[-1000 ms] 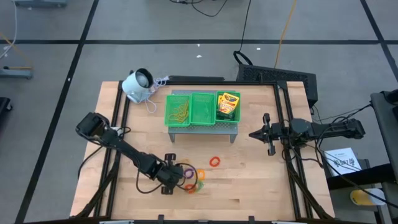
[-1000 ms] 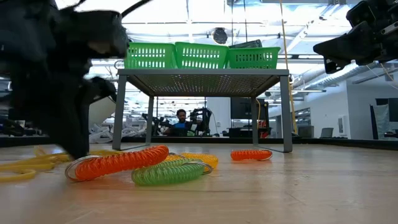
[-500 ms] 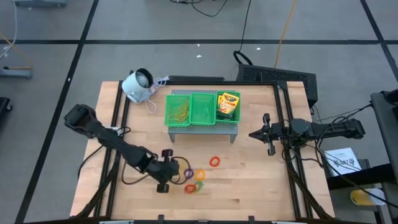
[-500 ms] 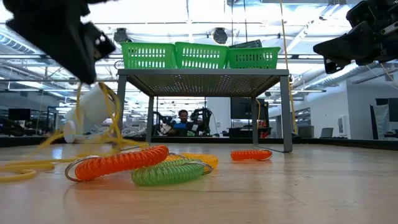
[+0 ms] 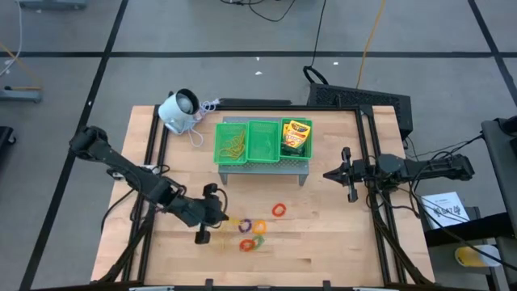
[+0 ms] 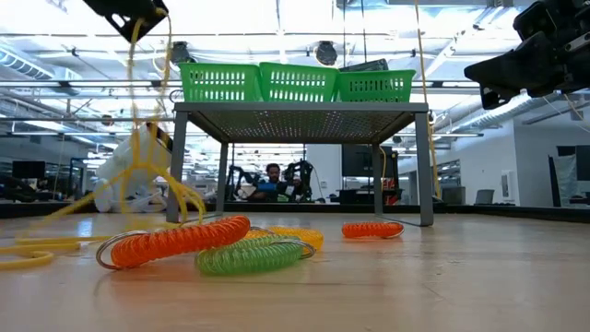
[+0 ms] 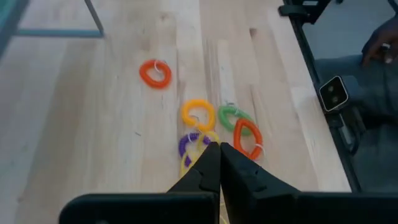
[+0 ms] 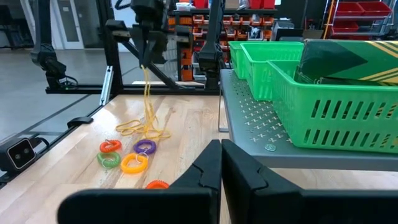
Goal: Pick & Place Office Desk Supplies
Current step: Put the yellow rubber band into the left green basket
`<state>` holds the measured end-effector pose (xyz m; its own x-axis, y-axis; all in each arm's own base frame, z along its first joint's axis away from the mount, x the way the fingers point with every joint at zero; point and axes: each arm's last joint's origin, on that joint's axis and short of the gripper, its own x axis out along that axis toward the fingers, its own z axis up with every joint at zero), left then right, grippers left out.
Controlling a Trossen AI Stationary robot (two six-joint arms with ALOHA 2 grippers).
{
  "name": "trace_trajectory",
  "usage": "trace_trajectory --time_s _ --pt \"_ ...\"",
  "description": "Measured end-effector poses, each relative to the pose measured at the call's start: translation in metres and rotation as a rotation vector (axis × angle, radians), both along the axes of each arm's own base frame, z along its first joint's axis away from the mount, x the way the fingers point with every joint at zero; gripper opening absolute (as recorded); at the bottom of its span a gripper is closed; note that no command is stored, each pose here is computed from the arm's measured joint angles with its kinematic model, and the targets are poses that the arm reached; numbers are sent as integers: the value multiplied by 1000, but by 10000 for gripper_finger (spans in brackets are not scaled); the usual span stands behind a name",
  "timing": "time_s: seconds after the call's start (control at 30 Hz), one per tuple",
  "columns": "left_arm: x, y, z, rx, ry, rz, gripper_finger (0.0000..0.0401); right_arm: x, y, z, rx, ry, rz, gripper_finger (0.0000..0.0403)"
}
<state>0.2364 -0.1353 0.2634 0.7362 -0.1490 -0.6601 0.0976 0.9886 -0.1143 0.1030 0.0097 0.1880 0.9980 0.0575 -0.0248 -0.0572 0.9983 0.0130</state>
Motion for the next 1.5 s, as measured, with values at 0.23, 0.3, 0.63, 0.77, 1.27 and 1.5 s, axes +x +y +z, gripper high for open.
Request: trace_trajectory --time_s 0.23,0.3,0.63,0.77,1.27,1.5 --pt "-10 7 18 -22 -79 54 9 0 0 0 0 0 0 0" --pt "-14 9 24 -25 -103 53 4 0 0 0 0 0 0 0" --pt "-27 21 55 4 -313 127 7 0 0 0 0 0 0 0" --pt "-32 28 70 67 -429 185 11 0 0 0 0 0 0 0" --pt "-50 51 109 299 -667 341 9 0 0 0 0 0 0 0" --pt "-44 67 108 374 -647 408 4 0 0 0 0 0 0 0"
